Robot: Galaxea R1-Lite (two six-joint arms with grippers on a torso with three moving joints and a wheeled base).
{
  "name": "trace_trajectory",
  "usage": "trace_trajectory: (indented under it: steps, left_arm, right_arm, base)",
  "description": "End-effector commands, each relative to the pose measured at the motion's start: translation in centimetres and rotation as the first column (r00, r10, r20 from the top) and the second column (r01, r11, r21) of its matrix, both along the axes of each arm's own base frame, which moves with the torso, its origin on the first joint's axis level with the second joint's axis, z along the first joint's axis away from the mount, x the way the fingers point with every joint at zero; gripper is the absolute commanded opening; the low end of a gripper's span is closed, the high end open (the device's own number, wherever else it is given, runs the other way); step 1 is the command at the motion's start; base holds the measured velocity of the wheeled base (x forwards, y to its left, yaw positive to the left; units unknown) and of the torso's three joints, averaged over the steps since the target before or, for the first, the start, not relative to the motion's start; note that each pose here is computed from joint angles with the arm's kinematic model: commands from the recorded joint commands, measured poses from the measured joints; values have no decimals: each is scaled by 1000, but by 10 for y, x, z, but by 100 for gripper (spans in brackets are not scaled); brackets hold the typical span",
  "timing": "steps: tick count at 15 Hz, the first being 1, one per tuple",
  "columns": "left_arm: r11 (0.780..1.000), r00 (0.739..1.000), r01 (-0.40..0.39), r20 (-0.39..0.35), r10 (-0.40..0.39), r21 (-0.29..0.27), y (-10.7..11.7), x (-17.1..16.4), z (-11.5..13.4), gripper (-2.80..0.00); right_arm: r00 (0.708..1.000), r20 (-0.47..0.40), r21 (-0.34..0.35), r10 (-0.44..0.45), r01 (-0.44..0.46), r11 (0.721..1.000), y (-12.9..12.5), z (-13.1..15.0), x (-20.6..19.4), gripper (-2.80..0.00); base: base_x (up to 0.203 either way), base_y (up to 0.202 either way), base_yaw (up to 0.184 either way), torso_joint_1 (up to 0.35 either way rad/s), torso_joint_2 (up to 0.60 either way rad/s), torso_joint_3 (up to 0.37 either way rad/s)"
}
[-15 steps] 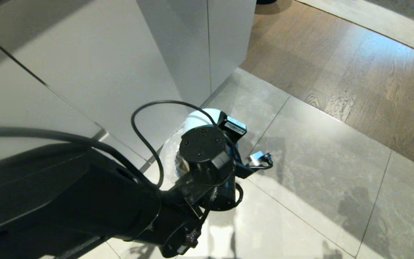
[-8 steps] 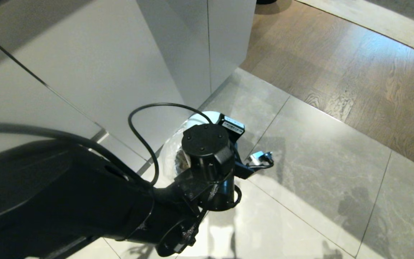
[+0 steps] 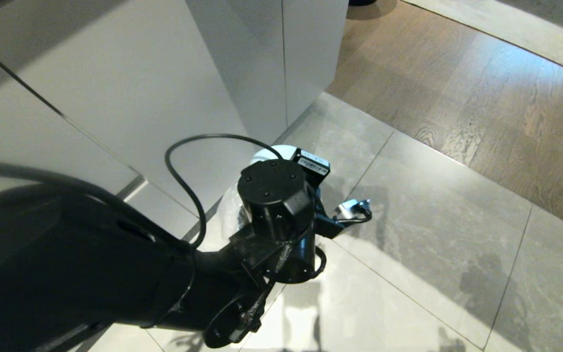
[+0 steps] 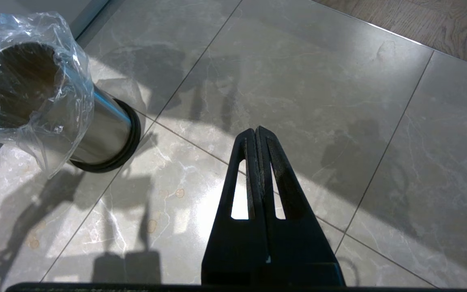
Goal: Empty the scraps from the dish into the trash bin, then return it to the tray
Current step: Pour the leftover food from the bowl into the trash can
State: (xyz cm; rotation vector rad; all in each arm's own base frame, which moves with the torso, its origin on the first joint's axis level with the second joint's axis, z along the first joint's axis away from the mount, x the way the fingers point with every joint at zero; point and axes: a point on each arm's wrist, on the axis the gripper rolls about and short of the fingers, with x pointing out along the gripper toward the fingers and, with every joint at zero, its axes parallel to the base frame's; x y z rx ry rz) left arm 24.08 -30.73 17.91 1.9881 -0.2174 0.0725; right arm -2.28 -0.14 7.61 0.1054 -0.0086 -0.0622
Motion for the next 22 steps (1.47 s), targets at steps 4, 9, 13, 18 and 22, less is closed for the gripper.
trace_trajectory:
  steps: [4, 9, 13, 18, 22]
  left_arm:
    - [998, 993, 16, -113, -23, -62, 1, -1, -10, -280]
    - [986, 992, 14, -122, -34, -165, 6, -2, -4, -280]
    - [968, 990, 14, -133, -49, -249, 9, -4, -4, -280]
    - [940, 982, 1, -176, -65, -342, 12, -3, -7, -280]
    - [894, 960, -4, -252, -122, -448, 22, 7, -13, -280]
  right_arm:
    - [1000, 1, 1, 0, 0, 1000, 0, 0, 0, -280]
    - [1000, -1, 1, 0, 0, 1000, 0, 0, 0, -280]
    - [1000, 2, 1, 0, 0, 1000, 0, 0, 0, -280]
    - [1000, -1, 1, 0, 0, 1000, 0, 0, 0, -280]
    - [1000, 0, 1, 0, 0, 1000, 0, 0, 0, -280]
  base:
    - [0, 0, 0, 0, 0, 0]
    - [0, 0, 0, 0, 0, 0]
    - [0, 0, 0, 0, 0, 0]
    - [0, 0, 0, 0, 0, 0]
    - [0, 0, 0, 0, 0, 0]
